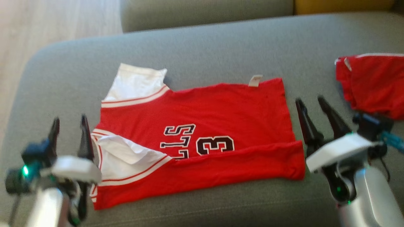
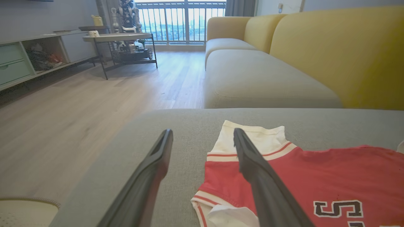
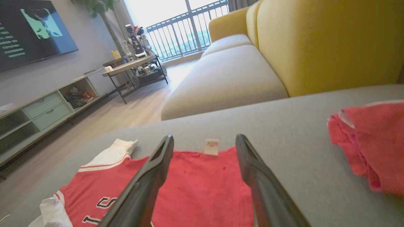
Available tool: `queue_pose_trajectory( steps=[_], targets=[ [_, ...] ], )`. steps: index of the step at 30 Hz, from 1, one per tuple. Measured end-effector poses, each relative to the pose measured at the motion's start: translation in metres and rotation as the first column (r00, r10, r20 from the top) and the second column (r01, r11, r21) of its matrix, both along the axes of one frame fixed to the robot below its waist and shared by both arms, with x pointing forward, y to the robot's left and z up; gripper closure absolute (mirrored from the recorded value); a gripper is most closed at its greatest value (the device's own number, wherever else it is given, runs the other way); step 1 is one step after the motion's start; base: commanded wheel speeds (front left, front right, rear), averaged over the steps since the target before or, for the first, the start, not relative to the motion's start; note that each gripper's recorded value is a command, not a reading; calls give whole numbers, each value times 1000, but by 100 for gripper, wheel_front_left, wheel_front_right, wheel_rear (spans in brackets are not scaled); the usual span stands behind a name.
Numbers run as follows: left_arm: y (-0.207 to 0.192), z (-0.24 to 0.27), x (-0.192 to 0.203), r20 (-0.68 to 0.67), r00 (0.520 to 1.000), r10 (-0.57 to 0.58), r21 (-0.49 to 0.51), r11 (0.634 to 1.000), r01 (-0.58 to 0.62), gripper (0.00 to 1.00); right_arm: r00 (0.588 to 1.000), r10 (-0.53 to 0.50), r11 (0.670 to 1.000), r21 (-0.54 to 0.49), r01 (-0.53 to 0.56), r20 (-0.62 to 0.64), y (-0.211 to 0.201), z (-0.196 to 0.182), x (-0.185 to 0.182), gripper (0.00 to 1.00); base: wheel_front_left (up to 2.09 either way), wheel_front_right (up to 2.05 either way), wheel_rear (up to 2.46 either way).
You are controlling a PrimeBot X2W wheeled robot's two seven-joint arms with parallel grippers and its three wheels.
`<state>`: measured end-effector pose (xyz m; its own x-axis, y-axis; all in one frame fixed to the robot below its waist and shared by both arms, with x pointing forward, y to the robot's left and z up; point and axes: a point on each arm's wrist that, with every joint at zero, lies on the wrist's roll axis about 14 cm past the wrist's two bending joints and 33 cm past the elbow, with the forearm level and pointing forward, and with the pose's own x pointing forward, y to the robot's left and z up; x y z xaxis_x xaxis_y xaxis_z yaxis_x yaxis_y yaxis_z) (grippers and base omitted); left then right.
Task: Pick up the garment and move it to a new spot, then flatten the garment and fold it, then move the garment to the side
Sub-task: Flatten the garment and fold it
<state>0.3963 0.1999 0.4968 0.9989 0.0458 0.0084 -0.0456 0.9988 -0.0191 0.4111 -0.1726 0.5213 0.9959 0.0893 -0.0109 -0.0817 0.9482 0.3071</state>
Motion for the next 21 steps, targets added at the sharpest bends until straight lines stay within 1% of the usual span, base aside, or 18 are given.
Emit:
queue_pose_trajectory(
  steps=[4, 8, 10, 15, 21],
  targets=[
    [-2, -6, 37, -100, 991, -89, 60, 994, 96, 0, 999, 21, 999, -43, -19, 50, 7, 13, 21, 0, 0, 0, 0],
    [-5, -13, 83, -200, 967, -161, 105, 977, 184, 0, 998, 35, 997, -70, -30, 59, 10, 11, 38, 0, 0, 0, 0],
    [-8, -22, 106, -266, 944, -197, 108, 967, 232, 0, 997, 41, 995, -88, -35, 69, 11, 11, 47, 0, 0, 0, 0],
    [-12, -52, 149, -423, 878, -224, 128, 945, 302, 0, 995, 36, 994, -103, -27, 88, 6, 9, 64, 0, 0, 0, 0],
    [-26, -82, 189, -526, 817, -236, 153, 919, 363, 0, 999, 2, 995, -95, 3, 52, -9, -9, 70, 0, 0, 0, 0]
  ],
)
